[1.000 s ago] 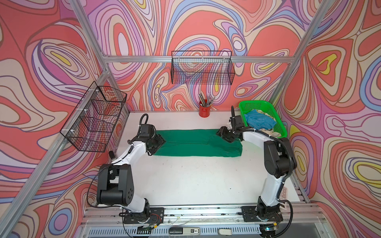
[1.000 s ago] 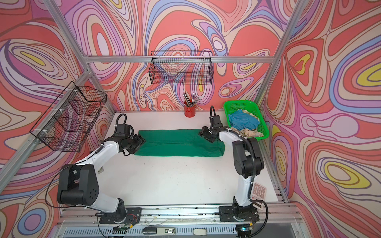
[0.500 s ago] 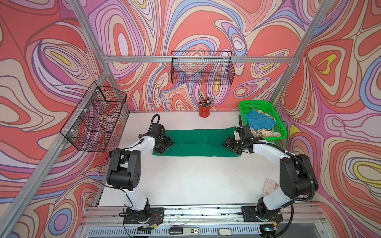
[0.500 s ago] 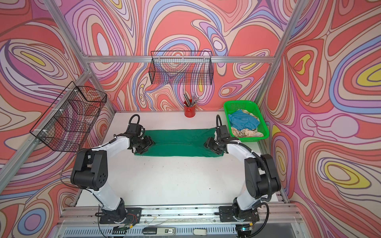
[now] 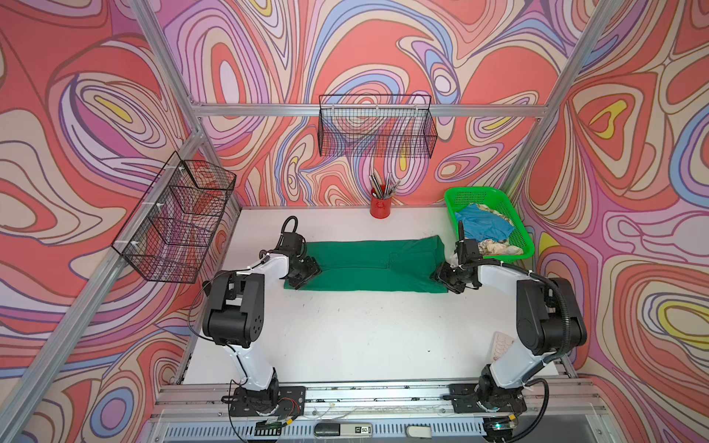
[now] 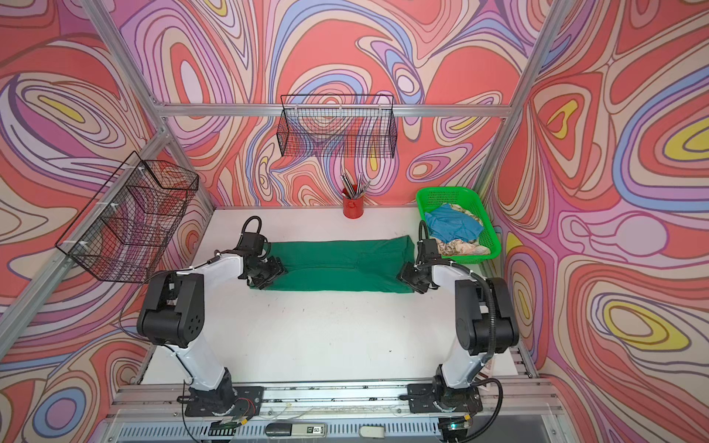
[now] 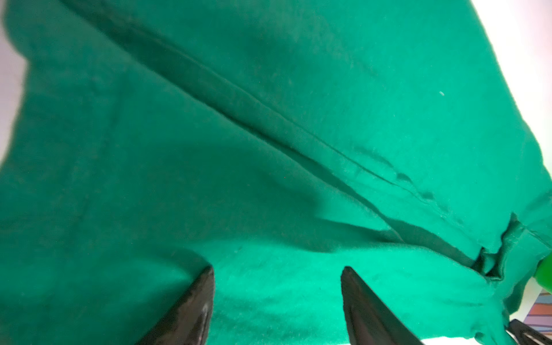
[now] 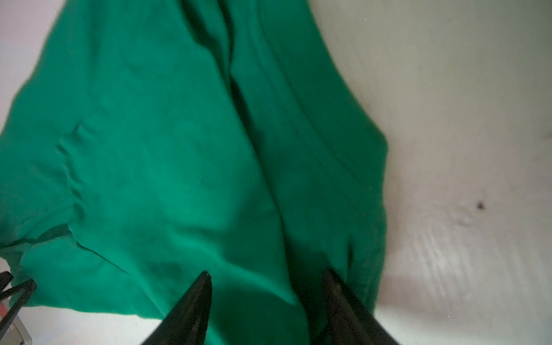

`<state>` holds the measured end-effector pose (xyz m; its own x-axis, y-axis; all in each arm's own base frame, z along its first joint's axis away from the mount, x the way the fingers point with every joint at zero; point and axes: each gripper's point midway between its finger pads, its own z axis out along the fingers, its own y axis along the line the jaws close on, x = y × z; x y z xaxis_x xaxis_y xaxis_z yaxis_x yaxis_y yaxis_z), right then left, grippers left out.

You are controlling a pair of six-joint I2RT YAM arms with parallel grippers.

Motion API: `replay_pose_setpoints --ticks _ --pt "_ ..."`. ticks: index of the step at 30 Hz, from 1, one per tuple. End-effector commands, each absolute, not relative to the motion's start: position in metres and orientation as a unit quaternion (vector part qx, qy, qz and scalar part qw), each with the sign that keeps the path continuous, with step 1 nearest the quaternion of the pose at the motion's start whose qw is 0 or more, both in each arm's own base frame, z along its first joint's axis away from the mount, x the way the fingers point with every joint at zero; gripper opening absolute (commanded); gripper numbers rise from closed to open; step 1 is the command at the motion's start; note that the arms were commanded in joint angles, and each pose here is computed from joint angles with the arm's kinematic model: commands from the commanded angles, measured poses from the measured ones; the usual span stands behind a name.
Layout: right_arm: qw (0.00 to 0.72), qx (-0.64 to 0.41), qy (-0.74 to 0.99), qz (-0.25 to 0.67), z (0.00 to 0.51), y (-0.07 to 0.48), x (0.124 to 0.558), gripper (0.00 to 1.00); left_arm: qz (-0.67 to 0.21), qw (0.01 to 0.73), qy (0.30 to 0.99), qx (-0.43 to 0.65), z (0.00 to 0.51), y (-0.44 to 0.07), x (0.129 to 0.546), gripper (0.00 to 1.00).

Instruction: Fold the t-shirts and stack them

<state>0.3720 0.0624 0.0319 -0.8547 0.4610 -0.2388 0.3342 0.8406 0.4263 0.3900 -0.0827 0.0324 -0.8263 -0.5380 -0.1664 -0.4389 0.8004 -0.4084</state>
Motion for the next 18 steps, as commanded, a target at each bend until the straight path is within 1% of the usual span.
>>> replay_pose_setpoints --ticks 1,4,8,10,11,13,15,18 --pt "0.152 0.201 0.955 0.157 0.013 0.052 0.367 0.63 -0.130 0.094 0.949 -0.271 0.003 -0.063 0.362 0.70" --pt "0.161 0.194 0.957 0.141 0.023 0.045 0.372 0.63 -0.131 0.090 0.950 -0.269 0.002 -0.062 0.359 0.70" --pt "0.191 0.191 0.952 0.140 0.064 0.043 0.370 0.61 -0.132 0.091 0.950 -0.267 0.005 -0.062 0.358 0.70" --pt "0.196 0.193 0.950 0.151 0.080 0.046 0.363 0.59 -0.132 0.091 0.951 -0.266 0.006 -0.062 0.358 0.70" --pt "0.192 0.192 0.950 0.156 0.084 0.048 0.356 0.56 -0.131 0.089 0.951 -0.266 0.005 -0.062 0.357 0.70" --pt "0.182 0.186 0.953 0.157 0.086 0.049 0.344 0.53 -0.129 0.086 0.952 -0.265 0.004 -0.062 0.355 0.70" --pt "0.176 0.180 0.956 0.153 0.082 0.048 0.335 0.48 -0.127 0.083 0.952 -0.265 0.003 -0.061 0.353 0.70" --pt "0.170 0.170 0.959 0.148 0.071 0.048 0.331 0.45 -0.123 0.080 0.953 -0.264 0.000 -0.060 0.349 0.70"
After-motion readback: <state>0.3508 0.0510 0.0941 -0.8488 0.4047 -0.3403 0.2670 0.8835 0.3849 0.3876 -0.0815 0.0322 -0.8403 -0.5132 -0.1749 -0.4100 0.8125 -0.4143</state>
